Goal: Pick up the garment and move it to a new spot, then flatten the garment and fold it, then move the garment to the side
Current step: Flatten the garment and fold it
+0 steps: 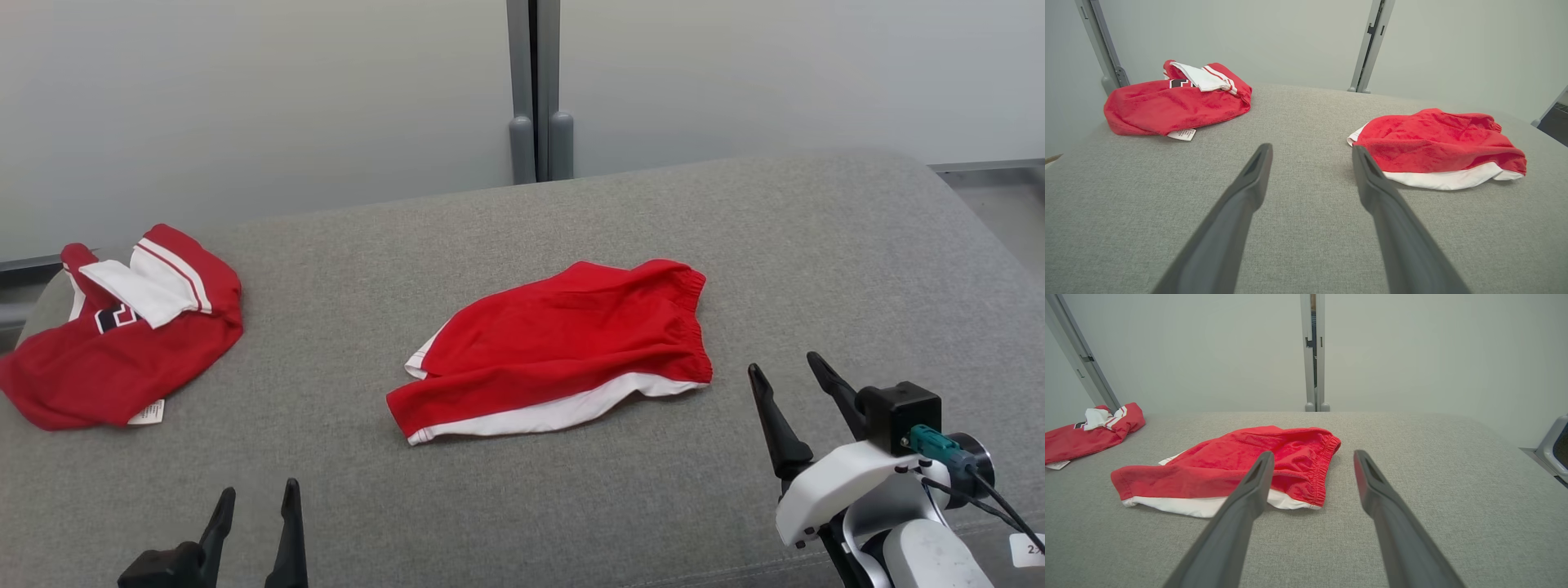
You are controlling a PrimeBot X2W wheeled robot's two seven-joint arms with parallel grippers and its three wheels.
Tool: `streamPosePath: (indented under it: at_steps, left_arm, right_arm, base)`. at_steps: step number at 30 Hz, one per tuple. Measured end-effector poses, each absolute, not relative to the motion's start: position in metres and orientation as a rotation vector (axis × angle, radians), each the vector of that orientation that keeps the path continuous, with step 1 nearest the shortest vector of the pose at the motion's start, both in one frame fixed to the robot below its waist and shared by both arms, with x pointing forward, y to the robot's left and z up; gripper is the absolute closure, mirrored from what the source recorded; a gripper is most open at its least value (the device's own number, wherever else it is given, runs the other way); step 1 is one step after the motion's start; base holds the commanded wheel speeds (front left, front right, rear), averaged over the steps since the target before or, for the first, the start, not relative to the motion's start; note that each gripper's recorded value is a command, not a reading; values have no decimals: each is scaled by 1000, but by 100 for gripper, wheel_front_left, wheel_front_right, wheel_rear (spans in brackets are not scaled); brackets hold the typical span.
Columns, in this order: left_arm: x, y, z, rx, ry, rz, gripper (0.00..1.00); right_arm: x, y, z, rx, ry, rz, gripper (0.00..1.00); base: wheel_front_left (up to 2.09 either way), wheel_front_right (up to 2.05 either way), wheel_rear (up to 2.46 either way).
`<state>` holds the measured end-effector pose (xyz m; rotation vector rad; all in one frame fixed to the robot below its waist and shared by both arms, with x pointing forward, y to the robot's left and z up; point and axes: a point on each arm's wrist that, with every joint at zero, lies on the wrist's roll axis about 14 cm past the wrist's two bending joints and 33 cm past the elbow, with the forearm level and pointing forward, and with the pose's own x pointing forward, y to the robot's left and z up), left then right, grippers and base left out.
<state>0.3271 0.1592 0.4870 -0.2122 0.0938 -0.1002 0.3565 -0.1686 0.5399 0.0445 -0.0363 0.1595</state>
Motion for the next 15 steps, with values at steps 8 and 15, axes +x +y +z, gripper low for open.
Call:
streamPosePath:
  at_steps: [8,15]
  left_arm:
    - [328,137,469,-217,179,-177,0]
    - [351,93,442,-237,306,-306,0]
  right_arm:
    - [358,-165,529,32,2,176,0]
    - [367,-164,517,19,49,198,0]
  base:
    - [0,0,0]
    - [0,0,0]
